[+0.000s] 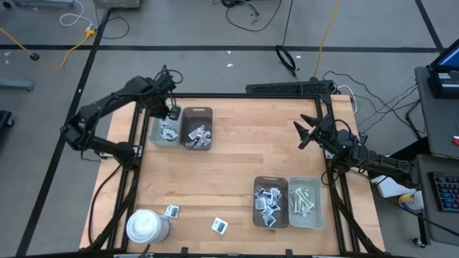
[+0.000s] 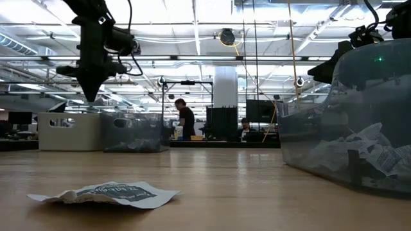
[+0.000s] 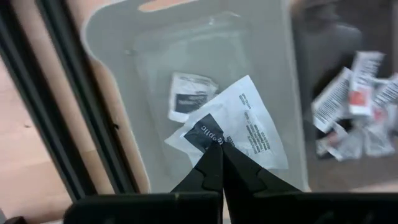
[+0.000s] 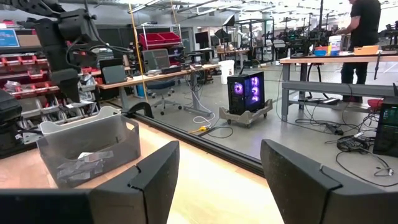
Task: Pick & Place First Aid Supplies
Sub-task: Put the white towelette pack into the top gray bin
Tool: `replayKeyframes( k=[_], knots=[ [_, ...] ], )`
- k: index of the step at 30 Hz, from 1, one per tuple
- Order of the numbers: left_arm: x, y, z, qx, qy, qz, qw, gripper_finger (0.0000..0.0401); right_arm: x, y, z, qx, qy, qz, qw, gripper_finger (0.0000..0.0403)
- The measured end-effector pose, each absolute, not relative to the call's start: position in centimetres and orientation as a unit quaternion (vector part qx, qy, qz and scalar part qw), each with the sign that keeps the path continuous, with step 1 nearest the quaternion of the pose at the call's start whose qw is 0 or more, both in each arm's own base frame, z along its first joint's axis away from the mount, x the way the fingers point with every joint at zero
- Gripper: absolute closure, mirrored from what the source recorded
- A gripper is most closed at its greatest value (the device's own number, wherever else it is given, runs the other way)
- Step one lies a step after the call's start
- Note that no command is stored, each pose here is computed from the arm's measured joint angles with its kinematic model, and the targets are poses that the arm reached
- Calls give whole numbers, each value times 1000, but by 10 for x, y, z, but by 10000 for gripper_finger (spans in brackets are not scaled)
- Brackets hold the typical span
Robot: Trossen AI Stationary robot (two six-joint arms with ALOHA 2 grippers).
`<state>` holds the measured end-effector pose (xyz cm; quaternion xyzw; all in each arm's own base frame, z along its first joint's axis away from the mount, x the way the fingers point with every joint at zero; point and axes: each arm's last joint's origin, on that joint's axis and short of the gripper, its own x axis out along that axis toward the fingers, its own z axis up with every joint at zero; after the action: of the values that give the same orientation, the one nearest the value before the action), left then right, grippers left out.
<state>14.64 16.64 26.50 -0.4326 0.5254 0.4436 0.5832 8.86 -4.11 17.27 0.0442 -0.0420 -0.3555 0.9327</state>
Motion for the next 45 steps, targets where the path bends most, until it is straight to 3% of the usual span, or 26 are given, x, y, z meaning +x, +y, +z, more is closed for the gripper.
replayKeyframes(
  k=[10, 20, 24, 34, 39, 45],
  knots=[
    [151, 163, 228, -414, 488, 520, 566, 401, 89, -41, 173, 44, -42, -356, 933, 181],
    [157, 155, 196, -411, 470, 517, 586, 398, 89, -41, 173, 44, -42, -356, 933, 181],
    [156, 156, 196, -410, 461, 530, 581, 364, 89, -41, 173, 44, -42, -356, 933, 181],
    [156, 157, 199, -414, 462, 528, 579, 221, 89, -41, 173, 44, -42, -356, 933, 181],
    [156, 159, 214, -438, 475, 500, 576, 198, 89, -41, 173, 44, -42, -356, 933, 183],
    [156, 158, 237, -470, 500, 448, 573, 208, 89, -41, 173, 44, -42, -356, 933, 181]
  ],
)
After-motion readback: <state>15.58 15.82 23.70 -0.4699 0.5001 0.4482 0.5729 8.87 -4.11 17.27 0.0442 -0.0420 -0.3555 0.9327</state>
